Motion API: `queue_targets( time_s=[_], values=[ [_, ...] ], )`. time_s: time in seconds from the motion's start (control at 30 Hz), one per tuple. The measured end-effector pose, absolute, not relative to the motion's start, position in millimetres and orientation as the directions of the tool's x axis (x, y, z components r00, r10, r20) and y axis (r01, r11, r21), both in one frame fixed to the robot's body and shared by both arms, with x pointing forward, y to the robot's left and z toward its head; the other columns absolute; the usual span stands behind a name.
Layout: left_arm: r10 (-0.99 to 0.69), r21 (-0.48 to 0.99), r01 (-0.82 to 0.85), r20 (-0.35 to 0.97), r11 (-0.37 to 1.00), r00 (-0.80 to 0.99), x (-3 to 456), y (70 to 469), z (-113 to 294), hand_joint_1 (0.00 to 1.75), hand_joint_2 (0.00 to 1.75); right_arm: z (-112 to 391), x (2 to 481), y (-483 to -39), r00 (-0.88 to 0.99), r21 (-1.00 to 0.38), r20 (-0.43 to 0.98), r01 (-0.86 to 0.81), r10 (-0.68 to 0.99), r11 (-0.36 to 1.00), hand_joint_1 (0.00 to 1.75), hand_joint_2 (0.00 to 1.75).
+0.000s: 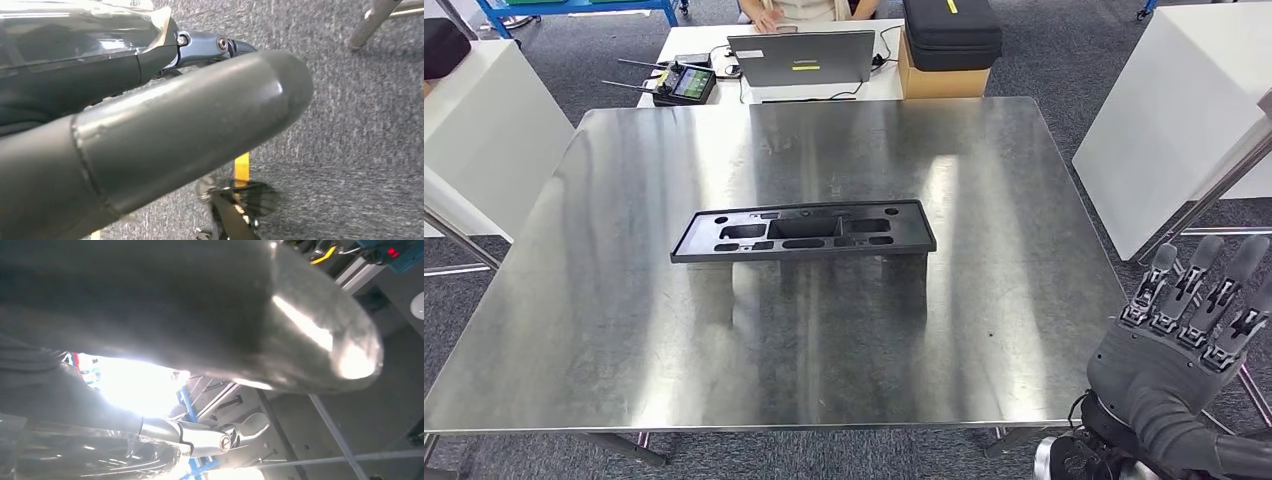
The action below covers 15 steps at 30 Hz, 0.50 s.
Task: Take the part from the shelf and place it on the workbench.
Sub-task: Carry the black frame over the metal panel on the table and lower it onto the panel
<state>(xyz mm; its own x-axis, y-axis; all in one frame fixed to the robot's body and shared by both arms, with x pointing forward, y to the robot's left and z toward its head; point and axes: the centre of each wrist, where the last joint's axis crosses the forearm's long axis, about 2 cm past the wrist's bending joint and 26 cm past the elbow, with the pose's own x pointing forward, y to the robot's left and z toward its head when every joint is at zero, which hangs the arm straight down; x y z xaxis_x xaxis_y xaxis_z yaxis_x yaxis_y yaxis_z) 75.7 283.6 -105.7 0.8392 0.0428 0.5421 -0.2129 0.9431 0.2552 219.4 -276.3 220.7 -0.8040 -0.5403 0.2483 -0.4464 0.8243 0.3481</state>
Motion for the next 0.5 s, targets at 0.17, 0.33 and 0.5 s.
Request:
queue_targets(
  time_s=[0.17,0.33,0.5],
  values=[
    [0.041,0.268,-0.220,0.545,0.938,0.838,76,284,-106,0.00,0.00,212,223,-280,-0.789,0.405,0.268,-0.429,-0.553,0.808,0.00,0.00],
    [0.054,0.247,-0.226,0.555,0.942,0.830,74,285,-106,0.00,0.00,204,225,-284,-0.785,0.421,0.284,-0.414,-0.551,0.807,0.00,0.00],
    [0.071,0.221,-0.235,0.568,0.947,0.820,70,289,-107,0.00,0.00,201,224,-285,-0.782,0.425,0.300,-0.403,-0.546,0.811,0.00,0.00]
  ],
)
